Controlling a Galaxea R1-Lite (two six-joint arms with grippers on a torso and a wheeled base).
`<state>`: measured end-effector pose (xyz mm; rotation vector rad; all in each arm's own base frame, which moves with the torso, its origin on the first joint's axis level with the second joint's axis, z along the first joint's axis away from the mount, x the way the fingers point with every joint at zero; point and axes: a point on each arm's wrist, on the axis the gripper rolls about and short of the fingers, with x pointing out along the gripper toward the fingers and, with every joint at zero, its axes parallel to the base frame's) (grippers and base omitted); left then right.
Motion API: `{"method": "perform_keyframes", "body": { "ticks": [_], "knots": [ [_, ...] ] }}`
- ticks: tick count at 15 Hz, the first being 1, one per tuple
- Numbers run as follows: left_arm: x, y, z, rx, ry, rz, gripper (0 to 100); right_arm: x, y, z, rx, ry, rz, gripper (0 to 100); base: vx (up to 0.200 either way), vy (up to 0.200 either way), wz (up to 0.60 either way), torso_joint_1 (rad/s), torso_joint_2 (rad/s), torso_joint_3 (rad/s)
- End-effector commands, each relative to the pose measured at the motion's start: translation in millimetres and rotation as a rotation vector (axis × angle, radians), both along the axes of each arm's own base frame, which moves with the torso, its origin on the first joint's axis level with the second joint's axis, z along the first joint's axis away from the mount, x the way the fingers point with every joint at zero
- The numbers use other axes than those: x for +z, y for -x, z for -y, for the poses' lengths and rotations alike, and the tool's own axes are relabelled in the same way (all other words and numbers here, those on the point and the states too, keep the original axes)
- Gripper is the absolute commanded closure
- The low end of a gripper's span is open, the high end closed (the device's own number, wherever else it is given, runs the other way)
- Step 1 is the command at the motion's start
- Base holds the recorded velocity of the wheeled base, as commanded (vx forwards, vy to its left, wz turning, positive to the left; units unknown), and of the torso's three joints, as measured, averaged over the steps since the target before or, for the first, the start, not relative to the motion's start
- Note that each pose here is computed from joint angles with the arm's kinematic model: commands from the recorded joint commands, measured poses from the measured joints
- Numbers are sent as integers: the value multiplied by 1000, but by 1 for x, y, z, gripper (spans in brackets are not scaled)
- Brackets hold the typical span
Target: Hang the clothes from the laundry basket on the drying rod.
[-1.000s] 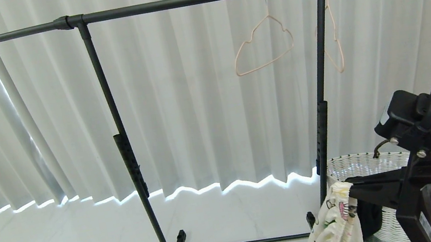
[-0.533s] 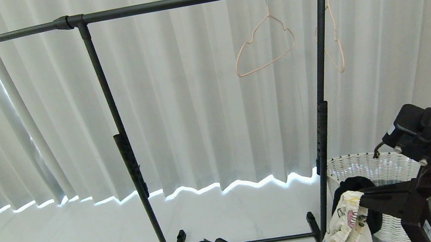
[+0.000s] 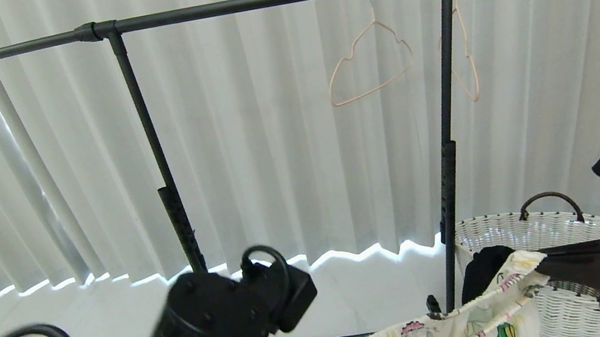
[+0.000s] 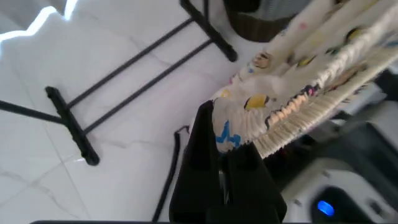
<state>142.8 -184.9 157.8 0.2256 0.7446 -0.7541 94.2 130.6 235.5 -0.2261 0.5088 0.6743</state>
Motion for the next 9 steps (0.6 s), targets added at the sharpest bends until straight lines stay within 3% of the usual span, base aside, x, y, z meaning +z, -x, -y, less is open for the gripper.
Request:
{"method": "perform_keyframes", "body": {
  "ticks": [1,5,9],
  "knots": [
    [98,-3,-24,2,222,104,100,23,-12,8,-75,-50,59,100,0,0,0,0,0,0],
    [135,-13,-23,50,276,213,100,67,-34,3,-61,-72,110,100,0,0,0,0,0,0],
    [155,-4,-34,0,230,296,100,93,-33,8,-37,-36,127,100,0,0,0,0,0,0]
  ]
}}
